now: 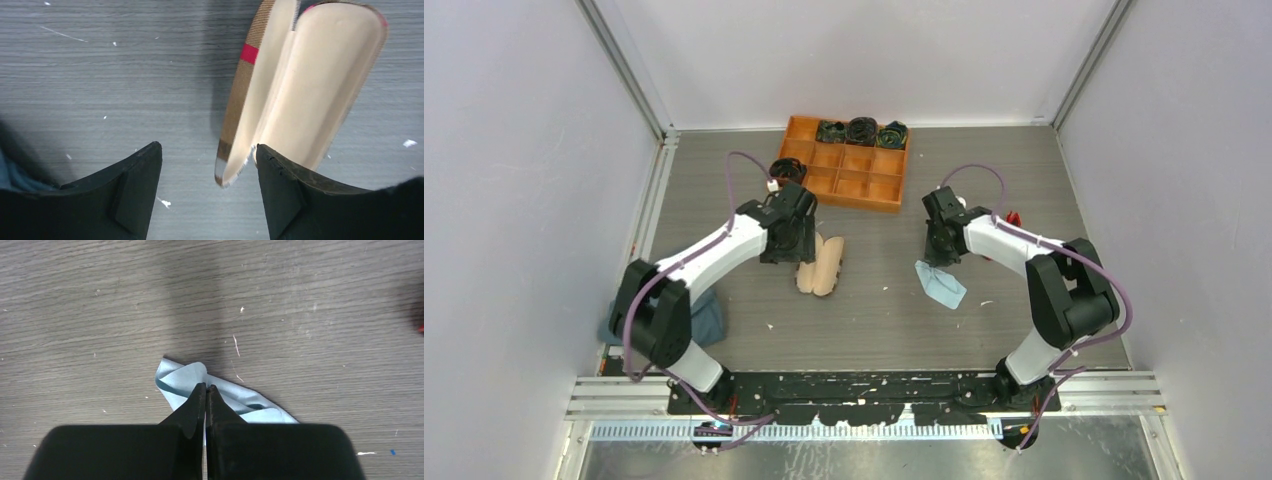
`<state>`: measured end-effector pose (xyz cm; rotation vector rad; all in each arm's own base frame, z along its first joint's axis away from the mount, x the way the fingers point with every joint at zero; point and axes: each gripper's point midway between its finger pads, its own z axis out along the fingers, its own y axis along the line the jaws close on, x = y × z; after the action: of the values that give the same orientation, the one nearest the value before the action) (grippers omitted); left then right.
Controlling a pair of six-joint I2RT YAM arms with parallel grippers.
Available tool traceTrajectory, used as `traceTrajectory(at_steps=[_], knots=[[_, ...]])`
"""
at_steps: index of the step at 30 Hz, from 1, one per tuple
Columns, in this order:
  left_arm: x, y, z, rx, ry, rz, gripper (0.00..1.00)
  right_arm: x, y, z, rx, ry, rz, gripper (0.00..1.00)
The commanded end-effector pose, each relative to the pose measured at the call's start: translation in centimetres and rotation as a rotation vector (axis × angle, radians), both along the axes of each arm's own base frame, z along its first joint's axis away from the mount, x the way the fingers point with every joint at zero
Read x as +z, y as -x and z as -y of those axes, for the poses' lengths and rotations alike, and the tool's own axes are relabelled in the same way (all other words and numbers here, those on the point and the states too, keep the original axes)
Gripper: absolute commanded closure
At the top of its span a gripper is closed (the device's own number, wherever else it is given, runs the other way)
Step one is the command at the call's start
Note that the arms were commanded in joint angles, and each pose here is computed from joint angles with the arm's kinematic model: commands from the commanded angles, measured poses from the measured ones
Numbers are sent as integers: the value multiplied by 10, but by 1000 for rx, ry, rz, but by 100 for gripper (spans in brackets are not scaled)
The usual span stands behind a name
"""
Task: Organize the sunglasses
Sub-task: Move the sunglasses case at the center of the board, then move the glasses cleaning cloth to the center of the board.
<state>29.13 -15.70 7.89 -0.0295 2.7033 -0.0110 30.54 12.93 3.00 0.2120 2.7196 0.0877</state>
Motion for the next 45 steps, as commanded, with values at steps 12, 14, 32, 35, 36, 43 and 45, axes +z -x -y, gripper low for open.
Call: traceTrajectory(at_steps=[12, 14, 32, 35, 36, 43, 45], knots=[[87, 50, -33, 99, 175, 224, 25, 44, 80, -146, 437, -225, 36, 92], [82, 56, -35, 101, 177, 207, 25, 51, 87, -159, 477, -244, 48, 67], [72, 89, 91, -173, 354, 121, 24, 61, 80, -32, 10, -262, 101, 63], [60, 88, 117, -190, 413, 84, 26, 55, 83, -28, 0, -245, 82, 62], [53, 87, 128, -196, 430, 63, 27, 52, 82, -27, -2, -235, 75, 62], [29, 112, 176, -323, 361, -25, 29, 37, 91, -5, -47, -145, 50, 62], [17, 120, 186, -329, 338, -34, 30, 35, 92, 5, -54, -102, 64, 61]])
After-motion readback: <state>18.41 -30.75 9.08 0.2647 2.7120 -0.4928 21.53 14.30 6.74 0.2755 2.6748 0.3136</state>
